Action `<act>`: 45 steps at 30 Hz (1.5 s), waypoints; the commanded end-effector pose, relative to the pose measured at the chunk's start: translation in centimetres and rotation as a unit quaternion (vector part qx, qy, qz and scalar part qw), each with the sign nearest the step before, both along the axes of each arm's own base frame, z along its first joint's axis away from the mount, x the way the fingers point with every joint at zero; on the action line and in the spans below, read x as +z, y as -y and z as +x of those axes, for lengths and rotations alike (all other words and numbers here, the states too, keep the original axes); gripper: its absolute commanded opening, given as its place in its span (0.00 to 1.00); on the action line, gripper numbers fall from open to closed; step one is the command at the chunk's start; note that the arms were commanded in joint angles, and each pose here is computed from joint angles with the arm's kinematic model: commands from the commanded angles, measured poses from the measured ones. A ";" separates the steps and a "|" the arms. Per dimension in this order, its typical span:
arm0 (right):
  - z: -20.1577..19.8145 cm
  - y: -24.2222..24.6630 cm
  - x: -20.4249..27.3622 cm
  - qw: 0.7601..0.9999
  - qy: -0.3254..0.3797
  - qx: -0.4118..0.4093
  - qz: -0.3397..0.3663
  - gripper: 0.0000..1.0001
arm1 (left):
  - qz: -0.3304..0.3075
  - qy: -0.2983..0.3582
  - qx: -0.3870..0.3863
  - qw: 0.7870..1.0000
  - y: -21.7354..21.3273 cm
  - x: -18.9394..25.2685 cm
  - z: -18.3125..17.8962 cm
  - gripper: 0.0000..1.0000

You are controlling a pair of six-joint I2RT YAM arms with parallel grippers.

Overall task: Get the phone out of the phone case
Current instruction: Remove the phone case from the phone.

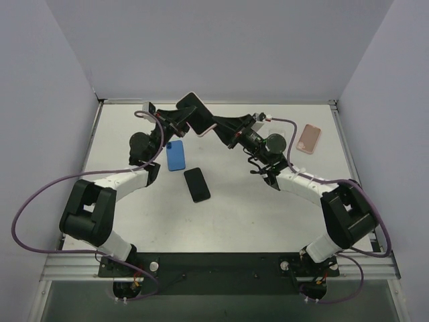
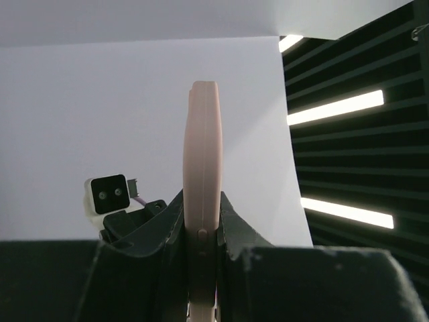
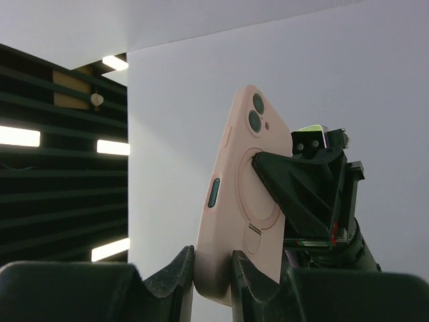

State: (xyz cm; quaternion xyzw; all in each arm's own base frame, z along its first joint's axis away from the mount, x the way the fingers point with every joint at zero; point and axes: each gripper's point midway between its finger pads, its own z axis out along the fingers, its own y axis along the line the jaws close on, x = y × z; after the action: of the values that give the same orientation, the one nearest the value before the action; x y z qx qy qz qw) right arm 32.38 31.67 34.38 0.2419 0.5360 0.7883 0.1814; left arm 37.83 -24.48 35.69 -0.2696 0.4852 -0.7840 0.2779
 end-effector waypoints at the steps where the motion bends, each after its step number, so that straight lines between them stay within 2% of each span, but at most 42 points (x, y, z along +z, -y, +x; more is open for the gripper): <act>1: -2.2 1.4 9.7 0.979 0.109 0.003 0.171 0.00 | -0.158 0.304 -0.056 0.938 -3.2 16.4 -12.3 0.00; 7: -1.7 -0.3 11.6 0.973 0.109 0.017 0.202 0.00 | -0.189 0.339 -0.058 0.920 -4.4 19.8 -14.0 0.00; 14: -1.5 -2.2 13.0 0.967 0.103 0.037 0.232 0.00 | -0.208 0.355 -0.055 0.910 -5.5 21.4 -15.7 0.00; 29: -0.7 -7.2 10.2 0.969 0.065 0.063 0.231 0.00 | -0.242 0.383 -0.055 0.890 -7.5 24.0 -18.8 0.00; 36: -0.1 -8.2 6.1 0.981 0.055 0.055 0.178 0.00 | -0.253 0.400 -0.061 0.879 -8.2 25.3 -20.3 0.00; 40: -0.1 -9.0 2.0 0.995 0.027 0.064 0.078 0.00 | -0.255 0.400 -0.062 0.878 -8.3 25.4 -20.5 0.00; 41: 0.7 -9.2 -0.7 0.998 -0.012 0.056 0.037 0.00 | -0.255 0.398 -0.061 0.879 -8.3 25.2 -20.4 0.00; 45: 0.9 -9.3 -4.6 0.995 -0.056 0.054 -0.059 0.00 | -0.254 0.397 -0.061 0.880 -8.2 25.2 -20.2 0.00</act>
State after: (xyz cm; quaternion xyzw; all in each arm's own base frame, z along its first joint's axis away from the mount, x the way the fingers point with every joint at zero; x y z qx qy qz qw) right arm 33.60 34.07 44.41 0.2321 0.3519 0.8892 0.1779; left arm 37.16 -20.46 47.84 -0.2632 0.3677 -0.8193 0.3525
